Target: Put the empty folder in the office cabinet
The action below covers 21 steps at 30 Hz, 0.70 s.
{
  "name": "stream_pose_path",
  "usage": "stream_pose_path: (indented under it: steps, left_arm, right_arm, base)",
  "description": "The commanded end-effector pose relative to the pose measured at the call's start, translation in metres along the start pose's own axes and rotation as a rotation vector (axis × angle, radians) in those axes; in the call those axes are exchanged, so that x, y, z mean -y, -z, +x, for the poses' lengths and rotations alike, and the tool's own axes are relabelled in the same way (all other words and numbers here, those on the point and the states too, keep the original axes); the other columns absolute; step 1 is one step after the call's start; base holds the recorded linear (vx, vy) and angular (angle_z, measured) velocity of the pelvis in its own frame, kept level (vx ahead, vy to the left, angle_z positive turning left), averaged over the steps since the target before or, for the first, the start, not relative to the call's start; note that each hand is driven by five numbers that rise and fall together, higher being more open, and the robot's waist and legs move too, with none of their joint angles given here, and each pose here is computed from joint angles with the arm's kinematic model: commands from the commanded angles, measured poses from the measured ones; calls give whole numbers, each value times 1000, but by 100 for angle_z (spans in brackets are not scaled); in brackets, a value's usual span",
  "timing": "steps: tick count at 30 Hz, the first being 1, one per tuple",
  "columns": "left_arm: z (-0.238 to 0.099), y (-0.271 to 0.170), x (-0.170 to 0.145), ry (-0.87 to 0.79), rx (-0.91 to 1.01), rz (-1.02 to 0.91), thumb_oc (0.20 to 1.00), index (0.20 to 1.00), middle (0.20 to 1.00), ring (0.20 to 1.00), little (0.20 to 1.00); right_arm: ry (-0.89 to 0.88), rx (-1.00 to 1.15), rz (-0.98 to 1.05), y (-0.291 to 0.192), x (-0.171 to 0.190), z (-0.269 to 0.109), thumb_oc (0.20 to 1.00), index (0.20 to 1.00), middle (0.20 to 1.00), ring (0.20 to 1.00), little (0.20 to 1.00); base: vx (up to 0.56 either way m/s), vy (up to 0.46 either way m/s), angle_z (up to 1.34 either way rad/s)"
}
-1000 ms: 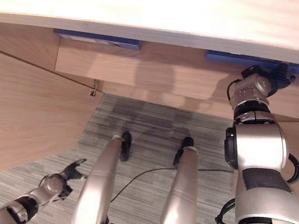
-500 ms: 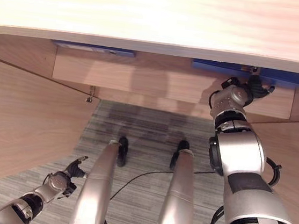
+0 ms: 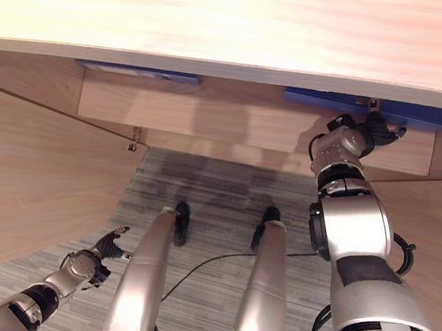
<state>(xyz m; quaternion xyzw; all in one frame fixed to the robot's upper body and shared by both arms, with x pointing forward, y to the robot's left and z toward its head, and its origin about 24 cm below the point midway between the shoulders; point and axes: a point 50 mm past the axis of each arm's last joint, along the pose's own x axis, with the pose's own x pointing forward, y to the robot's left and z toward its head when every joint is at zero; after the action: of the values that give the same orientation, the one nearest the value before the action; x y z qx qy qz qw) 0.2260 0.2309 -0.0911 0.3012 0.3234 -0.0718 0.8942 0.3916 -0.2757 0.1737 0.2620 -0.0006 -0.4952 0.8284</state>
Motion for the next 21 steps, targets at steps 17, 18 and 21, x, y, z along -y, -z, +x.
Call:
stream_pose_path:
  steps: [17,18,21]
  left_arm:
    - [-8,35,-20,-48,-127,52,1000,1000,1000,1000,1000]
    - [-8,35,-19,-48,-128,51,1000,1000,1000,1000,1000]
    - [-6,33,-18,-50,-130,48,1000,1000,1000,1000,1000]
  right_arm:
    - [-208,-86,101,-30,-50,-26,1000,1000,1000,1000,1000]
    - [-212,-87,99,-30,-51,-27,1000,1000,1000,1000,1000]
    - [-214,-99,80,-23,-50,-28,1000,1000,1000,1000,1000]
  base:
    - [0,0,0]
    - [0,0,0]
    - [0,0,0]
